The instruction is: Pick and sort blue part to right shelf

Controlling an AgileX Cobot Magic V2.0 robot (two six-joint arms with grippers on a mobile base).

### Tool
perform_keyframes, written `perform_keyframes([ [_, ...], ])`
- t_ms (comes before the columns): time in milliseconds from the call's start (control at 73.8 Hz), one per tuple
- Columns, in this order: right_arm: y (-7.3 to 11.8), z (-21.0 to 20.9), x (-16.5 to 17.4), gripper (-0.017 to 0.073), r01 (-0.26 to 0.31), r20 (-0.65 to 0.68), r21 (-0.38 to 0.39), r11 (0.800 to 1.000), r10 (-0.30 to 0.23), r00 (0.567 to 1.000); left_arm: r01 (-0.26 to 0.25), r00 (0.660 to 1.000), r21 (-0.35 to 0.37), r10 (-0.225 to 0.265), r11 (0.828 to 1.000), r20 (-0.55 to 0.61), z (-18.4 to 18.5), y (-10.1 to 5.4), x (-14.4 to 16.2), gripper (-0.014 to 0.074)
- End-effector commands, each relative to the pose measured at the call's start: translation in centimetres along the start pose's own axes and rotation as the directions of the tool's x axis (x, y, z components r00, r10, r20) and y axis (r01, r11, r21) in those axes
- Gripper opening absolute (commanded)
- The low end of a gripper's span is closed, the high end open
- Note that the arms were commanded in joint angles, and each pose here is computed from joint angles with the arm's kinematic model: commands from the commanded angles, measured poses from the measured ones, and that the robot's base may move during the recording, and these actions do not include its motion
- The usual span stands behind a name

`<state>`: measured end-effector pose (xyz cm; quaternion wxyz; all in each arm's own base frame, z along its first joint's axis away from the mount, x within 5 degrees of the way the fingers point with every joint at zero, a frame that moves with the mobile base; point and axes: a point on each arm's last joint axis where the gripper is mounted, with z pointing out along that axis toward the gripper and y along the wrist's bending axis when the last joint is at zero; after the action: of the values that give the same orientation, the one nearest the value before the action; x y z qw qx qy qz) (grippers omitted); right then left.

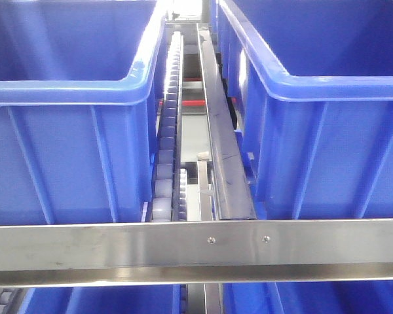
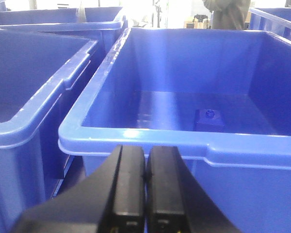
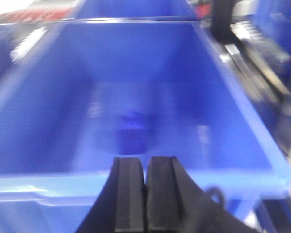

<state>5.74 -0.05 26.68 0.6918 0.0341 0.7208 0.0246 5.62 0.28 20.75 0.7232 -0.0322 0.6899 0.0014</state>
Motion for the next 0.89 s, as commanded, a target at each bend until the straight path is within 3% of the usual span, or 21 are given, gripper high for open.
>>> perform_keyframes([
  [0,-0.1,-0.2,0.2,0.0036,0.000,0.169,-0.003,1.000,0.000,0.986,0.020,0.996,0.010,-0.021,1.000,0.090,-0.1,-0.1,-0.2,0.0133],
  [203,-0.5,-0.2,4.7,0.0036,0.001,0.249,-0.006,1.000,0.001,0.969,0.020,0.996,0.010,-0.021,1.000,0.090,-0.1,-0.1,-0.2,0.0133],
  [881,-0.5,-0.3,4.8,0.0036,-0.001,0.226,-0.005,1.000,0.002,0.974,0.020,0.996,0.010,-0.021,1.000,0.090,-0.1,-0.1,-0.2,0.0133],
])
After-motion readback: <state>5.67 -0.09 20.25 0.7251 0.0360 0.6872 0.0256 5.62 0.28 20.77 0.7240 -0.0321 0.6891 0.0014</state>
